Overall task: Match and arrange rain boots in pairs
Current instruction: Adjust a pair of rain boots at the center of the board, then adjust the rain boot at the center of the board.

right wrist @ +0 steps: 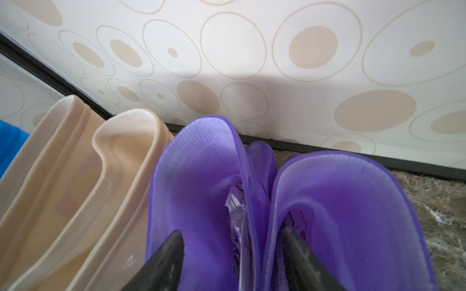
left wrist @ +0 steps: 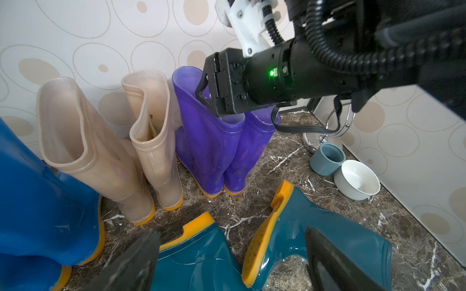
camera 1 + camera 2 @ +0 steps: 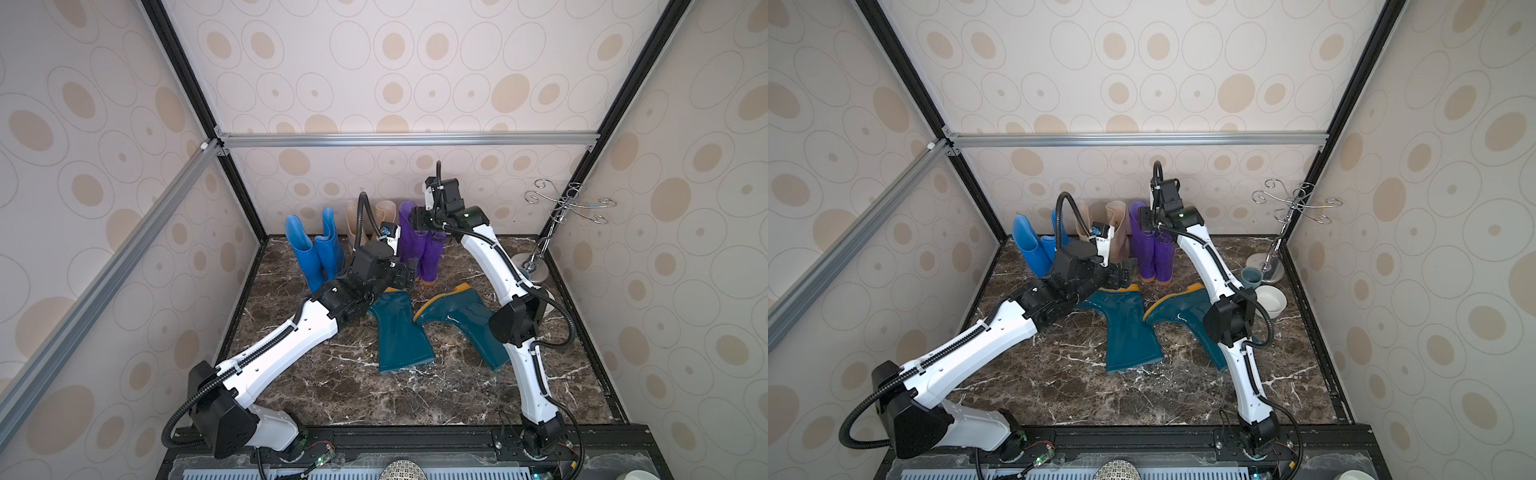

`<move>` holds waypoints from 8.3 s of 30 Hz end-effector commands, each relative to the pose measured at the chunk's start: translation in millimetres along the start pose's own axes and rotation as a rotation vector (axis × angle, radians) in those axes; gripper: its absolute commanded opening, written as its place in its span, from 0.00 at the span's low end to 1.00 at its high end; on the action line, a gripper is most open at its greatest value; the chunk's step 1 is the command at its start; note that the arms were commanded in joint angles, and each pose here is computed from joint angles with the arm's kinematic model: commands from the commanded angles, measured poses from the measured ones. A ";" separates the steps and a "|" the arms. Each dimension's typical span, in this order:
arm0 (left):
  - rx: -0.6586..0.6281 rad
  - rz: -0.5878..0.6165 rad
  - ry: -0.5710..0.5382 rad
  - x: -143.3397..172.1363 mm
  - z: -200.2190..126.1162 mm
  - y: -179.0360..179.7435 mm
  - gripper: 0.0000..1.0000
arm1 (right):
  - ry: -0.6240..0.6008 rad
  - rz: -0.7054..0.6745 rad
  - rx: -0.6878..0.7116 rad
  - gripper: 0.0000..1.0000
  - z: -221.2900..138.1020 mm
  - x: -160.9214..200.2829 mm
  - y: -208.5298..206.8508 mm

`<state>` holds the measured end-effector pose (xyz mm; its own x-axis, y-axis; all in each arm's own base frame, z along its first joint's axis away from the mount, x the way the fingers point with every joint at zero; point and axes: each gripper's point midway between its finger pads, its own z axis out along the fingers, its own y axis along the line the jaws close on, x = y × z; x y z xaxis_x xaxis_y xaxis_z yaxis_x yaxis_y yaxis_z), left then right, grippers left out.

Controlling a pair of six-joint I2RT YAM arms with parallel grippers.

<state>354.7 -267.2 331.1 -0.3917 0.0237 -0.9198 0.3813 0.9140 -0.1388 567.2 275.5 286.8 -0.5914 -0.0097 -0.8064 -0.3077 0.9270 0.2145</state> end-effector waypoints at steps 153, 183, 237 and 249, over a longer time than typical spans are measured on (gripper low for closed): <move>0.955 0.480 -0.339 150.9 83.9 -232.8 0.15 | 0.298 0.064 -0.001 0.69 -300.2 166.9 -52.2; 1.088 0.452 -0.268 112.9 59.1 -217.2 0.00 | 0.150 -0.954 -0.139 1.00 -362.0 173.7 -39.3; 0.753 0.378 -0.186 41.8 61.7 -177.5 0.70 | 0.204 -0.615 -0.181 0.00 -314.6 135.6 -52.7; 0.378 0.188 0.014 27.6 52.7 -85.9 0.74 | 0.283 -0.088 -0.136 0.00 -307.2 125.0 -50.5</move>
<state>341.9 -399.5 300.5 -0.1800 0.1963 -0.9639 0.8231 0.5666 -0.0383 279.4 105.0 329.4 -0.6763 -0.3578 -0.6439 -0.5447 0.8313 0.1102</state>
